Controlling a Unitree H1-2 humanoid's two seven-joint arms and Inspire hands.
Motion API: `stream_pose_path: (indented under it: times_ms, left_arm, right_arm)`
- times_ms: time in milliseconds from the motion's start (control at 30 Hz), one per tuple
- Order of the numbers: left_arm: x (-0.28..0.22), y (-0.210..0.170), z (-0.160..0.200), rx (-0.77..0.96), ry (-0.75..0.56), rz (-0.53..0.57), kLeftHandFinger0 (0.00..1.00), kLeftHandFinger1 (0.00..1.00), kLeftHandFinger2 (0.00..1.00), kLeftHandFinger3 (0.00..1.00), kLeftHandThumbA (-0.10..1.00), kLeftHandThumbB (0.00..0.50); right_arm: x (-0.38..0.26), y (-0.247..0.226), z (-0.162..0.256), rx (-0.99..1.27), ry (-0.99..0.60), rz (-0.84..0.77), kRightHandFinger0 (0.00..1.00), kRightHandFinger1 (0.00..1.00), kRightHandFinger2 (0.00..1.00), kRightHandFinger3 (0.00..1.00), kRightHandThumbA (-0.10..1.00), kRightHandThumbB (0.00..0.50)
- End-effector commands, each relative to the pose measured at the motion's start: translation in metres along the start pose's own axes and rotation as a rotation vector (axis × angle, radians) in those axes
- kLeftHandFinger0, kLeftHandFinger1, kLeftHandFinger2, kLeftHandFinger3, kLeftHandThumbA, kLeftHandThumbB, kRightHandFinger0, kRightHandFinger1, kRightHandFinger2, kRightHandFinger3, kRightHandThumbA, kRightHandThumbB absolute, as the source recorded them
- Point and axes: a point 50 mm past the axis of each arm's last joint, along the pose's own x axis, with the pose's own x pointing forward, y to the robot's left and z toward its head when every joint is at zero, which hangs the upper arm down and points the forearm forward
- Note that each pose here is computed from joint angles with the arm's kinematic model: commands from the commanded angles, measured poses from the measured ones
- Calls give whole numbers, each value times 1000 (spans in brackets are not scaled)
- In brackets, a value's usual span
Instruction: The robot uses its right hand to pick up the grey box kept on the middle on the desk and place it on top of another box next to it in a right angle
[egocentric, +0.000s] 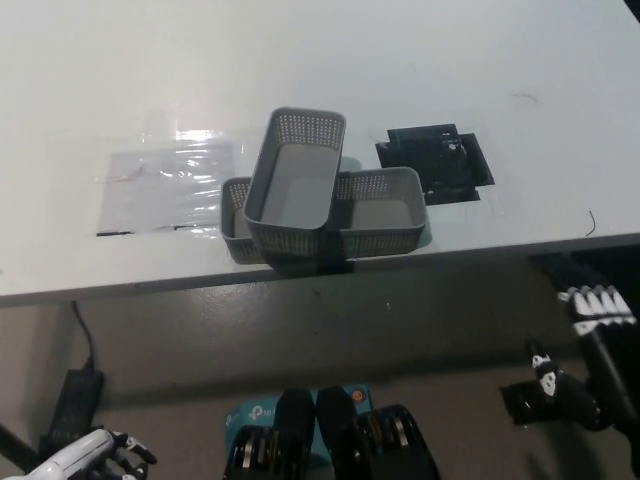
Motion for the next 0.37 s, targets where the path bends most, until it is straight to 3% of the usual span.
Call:
stream_pose_path:
  times_ms: [0, 67, 133, 167, 200, 300, 333]
  left_arm:
    - [-5, 11, 4, 37, -6, 37, 562, 494, 621, 711, 415, 349]
    - [-5, 11, 4, 38, -6, 35, 575, 498, 633, 719, 428, 357]
    - [-5, 9, 4, 22, -9, 35, 515, 451, 586, 681, 409, 355]
    - [-4, 6, 2, 15, -9, 32, 517, 452, 590, 673, 412, 357]
    - [-4, 5, 2, 13, -8, 32, 518, 441, 580, 676, 416, 358]
    - [-4, 5, 1, 11, -18, 35, 532, 448, 578, 688, 426, 362]
    - [-4, 5, 1, 11, -18, 35, 532, 448, 578, 688, 426, 362]
  right_arm:
    - [-2, 22, -12, 444, 213, -262, 1000, 1000, 1000, 1000, 413, 152]
    - [-1, 37, -16, 600, 324, -309, 1000, 1000, 1000, 1000, 467, 134]
    - [-3, 46, -18, 721, 384, -352, 1000, 1000, 1000, 1000, 430, 123]
    - [-5, 55, -21, 789, 438, -349, 1000, 1000, 1000, 1000, 424, 60]
    - [-5, 61, -22, 843, 480, -336, 938, 1000, 1000, 1000, 433, 17]
    - [-3, 60, -25, 943, 499, -352, 817, 1000, 1000, 1000, 254, 0]
    - [-3, 60, -25, 943, 499, -352, 817, 1000, 1000, 1000, 254, 0]
